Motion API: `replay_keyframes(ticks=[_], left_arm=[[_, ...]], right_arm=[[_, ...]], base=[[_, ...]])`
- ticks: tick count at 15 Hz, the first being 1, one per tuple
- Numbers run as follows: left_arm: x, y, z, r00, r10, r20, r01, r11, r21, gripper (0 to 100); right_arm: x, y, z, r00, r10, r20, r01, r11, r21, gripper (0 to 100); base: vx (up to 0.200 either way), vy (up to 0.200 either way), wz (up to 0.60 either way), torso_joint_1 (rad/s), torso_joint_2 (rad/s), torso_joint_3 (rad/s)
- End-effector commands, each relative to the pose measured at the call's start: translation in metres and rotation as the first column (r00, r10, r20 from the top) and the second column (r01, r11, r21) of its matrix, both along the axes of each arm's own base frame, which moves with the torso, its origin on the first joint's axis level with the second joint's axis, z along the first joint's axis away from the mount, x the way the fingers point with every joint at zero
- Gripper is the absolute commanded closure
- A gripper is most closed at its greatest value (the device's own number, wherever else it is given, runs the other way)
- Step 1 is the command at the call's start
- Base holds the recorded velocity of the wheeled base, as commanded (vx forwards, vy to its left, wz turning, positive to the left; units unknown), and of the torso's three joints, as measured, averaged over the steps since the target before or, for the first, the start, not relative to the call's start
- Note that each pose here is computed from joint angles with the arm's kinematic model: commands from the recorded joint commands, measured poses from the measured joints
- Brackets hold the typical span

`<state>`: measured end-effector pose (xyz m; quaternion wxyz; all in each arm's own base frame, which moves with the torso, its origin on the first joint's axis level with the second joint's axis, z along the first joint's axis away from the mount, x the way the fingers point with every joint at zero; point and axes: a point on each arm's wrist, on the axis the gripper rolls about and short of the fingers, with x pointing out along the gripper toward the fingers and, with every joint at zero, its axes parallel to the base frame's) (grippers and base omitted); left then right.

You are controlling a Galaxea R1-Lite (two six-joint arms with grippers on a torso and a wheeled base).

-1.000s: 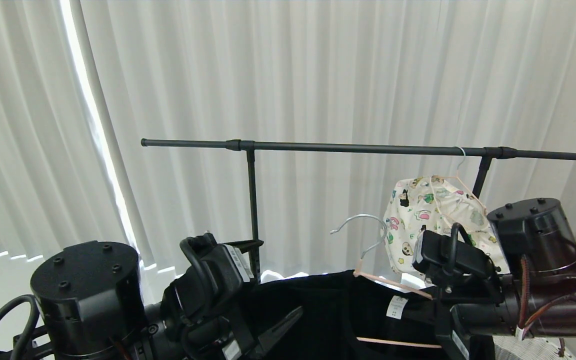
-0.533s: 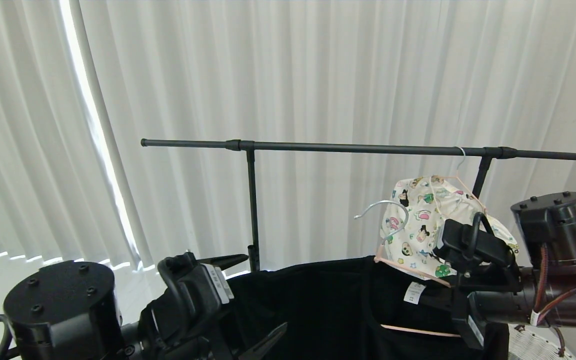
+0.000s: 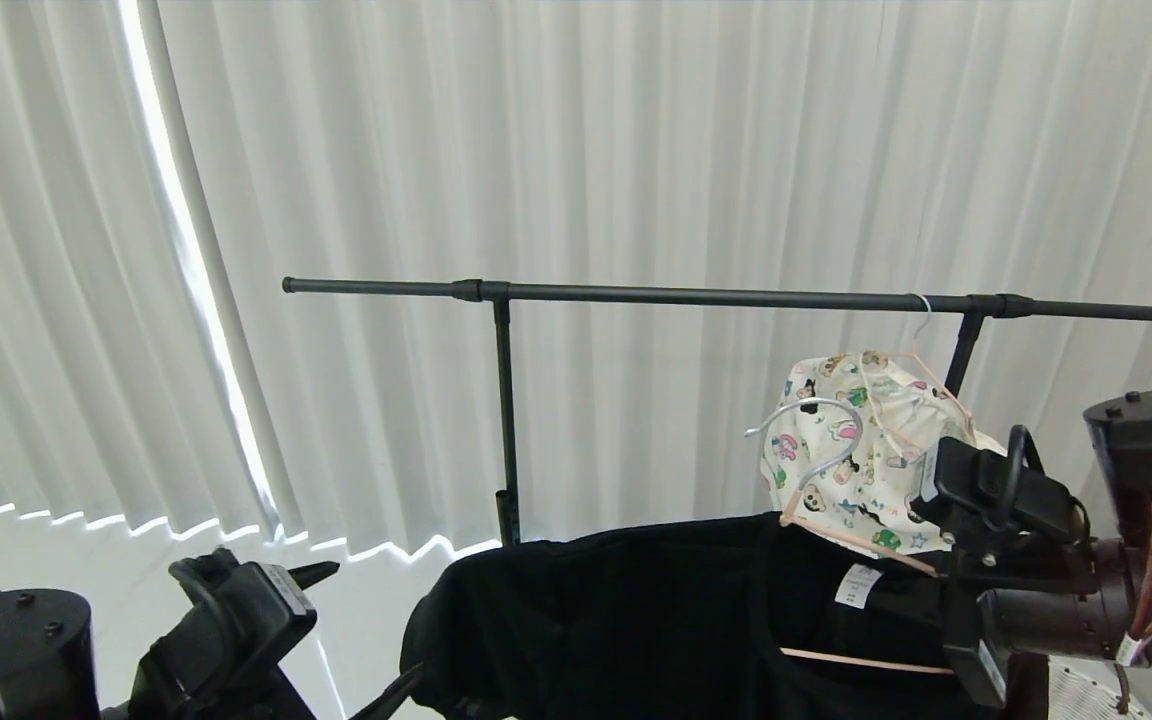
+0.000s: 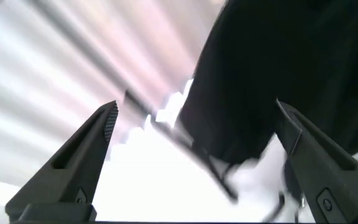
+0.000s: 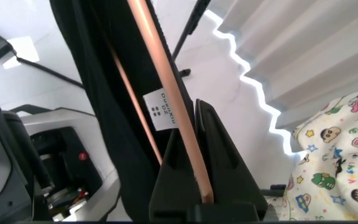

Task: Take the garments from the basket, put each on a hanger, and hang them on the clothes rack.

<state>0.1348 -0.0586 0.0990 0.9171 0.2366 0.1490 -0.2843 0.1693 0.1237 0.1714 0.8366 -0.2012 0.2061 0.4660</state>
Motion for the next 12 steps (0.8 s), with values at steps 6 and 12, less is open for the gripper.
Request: replay_keyframes(ticks=[6, 12], left_arm=[[0.009, -0.009, -0.007, 0.994, -0.063, -0.090, 0.058, 0.997, -0.054, 0], [-0.003, -0.015, -0.003, 0.976, -0.205, -0.073, 0.197, 0.975, -0.105, 0]], right_arm=[[-0.011, -0.005, 0.014, 0.996, 0.032, 0.080, -0.034, 0.999, 0.024, 100], [-0.010, -0.005, 0.013, 0.997, 0.028, 0.075, -0.030, 0.999, 0.019, 100]], base=[[0.000, 0.000, 0.00, 0.000, 0.00, 0.000], [0.000, 0.000, 0.00, 0.000, 0.00, 0.000]])
